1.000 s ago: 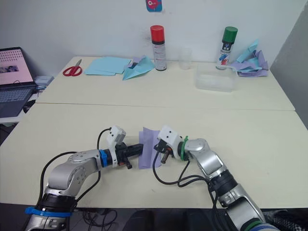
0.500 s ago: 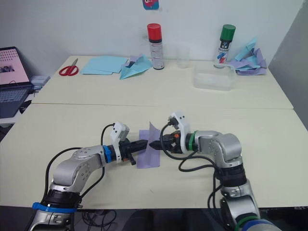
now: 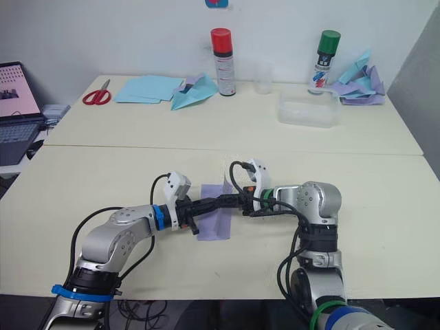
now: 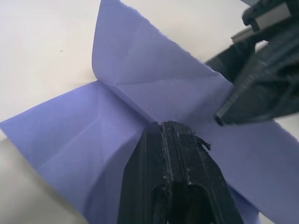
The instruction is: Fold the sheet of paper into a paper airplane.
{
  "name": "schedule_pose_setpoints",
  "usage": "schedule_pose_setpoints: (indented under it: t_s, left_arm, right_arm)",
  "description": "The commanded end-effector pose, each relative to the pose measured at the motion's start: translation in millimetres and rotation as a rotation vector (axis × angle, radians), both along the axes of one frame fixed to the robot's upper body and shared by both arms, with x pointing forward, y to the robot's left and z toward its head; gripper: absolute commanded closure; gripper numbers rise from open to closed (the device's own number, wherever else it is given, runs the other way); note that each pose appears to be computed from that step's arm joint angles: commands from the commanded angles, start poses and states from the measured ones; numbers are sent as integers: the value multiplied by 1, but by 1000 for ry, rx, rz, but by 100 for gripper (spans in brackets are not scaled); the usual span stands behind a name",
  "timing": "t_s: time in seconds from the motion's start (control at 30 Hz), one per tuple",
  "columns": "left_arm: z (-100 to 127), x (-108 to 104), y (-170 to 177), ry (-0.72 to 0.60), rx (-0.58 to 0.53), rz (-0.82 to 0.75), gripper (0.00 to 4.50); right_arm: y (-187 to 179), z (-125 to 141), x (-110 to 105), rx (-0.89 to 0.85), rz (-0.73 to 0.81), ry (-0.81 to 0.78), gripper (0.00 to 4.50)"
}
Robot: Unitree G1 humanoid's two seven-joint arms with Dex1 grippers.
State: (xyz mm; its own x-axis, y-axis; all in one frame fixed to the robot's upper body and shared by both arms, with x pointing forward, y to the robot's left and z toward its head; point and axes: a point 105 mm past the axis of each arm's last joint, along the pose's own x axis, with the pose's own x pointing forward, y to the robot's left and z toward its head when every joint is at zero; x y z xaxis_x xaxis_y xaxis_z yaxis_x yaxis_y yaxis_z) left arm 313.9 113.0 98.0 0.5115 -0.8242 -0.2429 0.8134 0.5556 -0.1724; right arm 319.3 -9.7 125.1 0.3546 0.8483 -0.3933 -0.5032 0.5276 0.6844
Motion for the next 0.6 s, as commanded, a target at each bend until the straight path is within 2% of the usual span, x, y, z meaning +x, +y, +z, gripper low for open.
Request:
schedule_pose_setpoints:
  t_s: [0.03, 0.1, 0.2, 0.43, 0.6]
  left_arm:
    - [12, -3, -8, -55, -21, -37, 450]
    - [10, -3, -8, -55, -11, -35, 450]
    - [8, -2, -6, -53, 4, -32, 450]
    - [-4, -2, 1, -44, 71, -24, 450]
    - [-18, -2, 8, -32, 138, -20, 450]
  right_arm:
    - [3, 7, 1, 12, 4, -7, 143]
    - [1, 5, 2, 4, -4, -1, 143]
    - [-2, 3, 4, -5, -25, 7, 199]
    - [-13, -2, 7, -30, -77, 14, 447]
    - [-31, -10, 6, -63, -112, 10, 447]
